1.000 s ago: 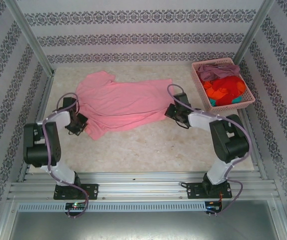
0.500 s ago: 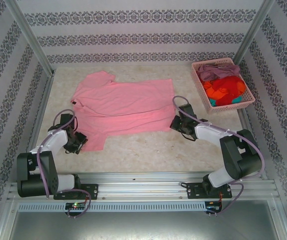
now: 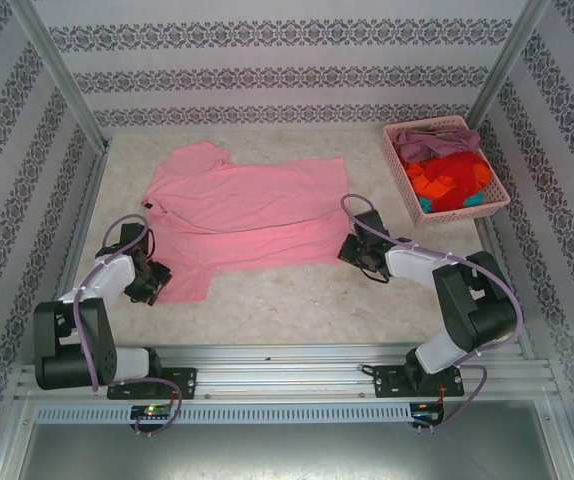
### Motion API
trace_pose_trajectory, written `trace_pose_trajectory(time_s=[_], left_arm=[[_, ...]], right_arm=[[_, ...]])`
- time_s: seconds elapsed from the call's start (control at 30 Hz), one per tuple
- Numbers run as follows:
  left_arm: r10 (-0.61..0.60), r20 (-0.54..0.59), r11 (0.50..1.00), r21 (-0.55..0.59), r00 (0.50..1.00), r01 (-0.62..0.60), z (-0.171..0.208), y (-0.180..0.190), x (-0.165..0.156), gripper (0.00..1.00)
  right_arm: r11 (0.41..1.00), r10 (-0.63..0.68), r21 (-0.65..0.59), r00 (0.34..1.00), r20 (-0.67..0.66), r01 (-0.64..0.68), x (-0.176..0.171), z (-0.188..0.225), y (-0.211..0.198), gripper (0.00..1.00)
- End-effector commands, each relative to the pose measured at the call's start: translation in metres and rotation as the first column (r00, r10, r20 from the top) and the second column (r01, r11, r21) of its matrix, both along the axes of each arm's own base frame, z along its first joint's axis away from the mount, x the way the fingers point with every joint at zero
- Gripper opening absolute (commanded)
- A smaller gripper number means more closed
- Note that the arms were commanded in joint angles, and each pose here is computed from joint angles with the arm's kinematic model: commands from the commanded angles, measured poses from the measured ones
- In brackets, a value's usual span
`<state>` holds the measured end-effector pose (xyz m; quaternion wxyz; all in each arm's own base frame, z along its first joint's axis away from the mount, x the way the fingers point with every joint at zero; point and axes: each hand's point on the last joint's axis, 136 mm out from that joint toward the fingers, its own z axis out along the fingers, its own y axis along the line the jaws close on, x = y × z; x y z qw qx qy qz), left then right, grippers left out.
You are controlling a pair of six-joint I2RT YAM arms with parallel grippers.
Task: Fold and stack the t-shirts
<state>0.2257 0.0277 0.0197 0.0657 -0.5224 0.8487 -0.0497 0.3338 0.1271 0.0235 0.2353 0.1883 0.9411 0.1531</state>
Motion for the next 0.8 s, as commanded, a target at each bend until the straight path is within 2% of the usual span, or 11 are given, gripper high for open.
trace_pose_trajectory(time_s=[0.0, 0.1, 0.2, 0.33, 0.4, 0.57, 0.77], left_arm=[[0.047, -0.048, 0.999, 0.003, 0.998, -0.047, -0.018, 0.004, -0.005, 0.41], [0.046, -0.088, 0.998, -0.028, 0.995, -0.048, -0.031, -0.001, -0.009, 0.39], [0.056, -0.106, 0.998, -0.031, 0.993, -0.059, -0.038, -0.002, -0.016, 0.32], [0.053, -0.099, 0.998, -0.038, 0.994, -0.057, -0.039, -0.003, -0.017, 0.07], [0.054, -0.085, 0.998, -0.035, 0.995, -0.058, -0.035, -0.003, -0.016, 0.00], [0.053, -0.040, 0.998, -0.026, 0.998, -0.054, -0.017, -0.004, -0.023, 0.00], [0.080, 0.029, 0.997, -0.023, 0.996, -0.080, -0.001, -0.005, -0.035, 0.00]], right_arm=[[1.000, 0.001, 0.002, 1.000, 0.026, -0.001, 0.009, 0.006, 0.005, 0.00], [1.000, -0.002, 0.000, 1.000, 0.030, 0.002, 0.008, 0.008, 0.004, 0.00], [1.000, -0.012, -0.006, 0.999, 0.038, 0.013, 0.006, 0.012, -0.002, 0.00], [1.000, -0.023, -0.008, 0.999, 0.039, 0.023, 0.003, 0.015, -0.007, 0.00], [1.000, -0.024, -0.008, 0.999, 0.037, 0.025, 0.001, 0.016, -0.009, 0.00], [0.998, -0.060, -0.028, 0.998, 0.033, 0.061, -0.016, 0.018, -0.021, 0.00], [0.995, -0.097, -0.036, 0.995, -0.009, 0.096, -0.056, 0.010, -0.031, 0.00]])
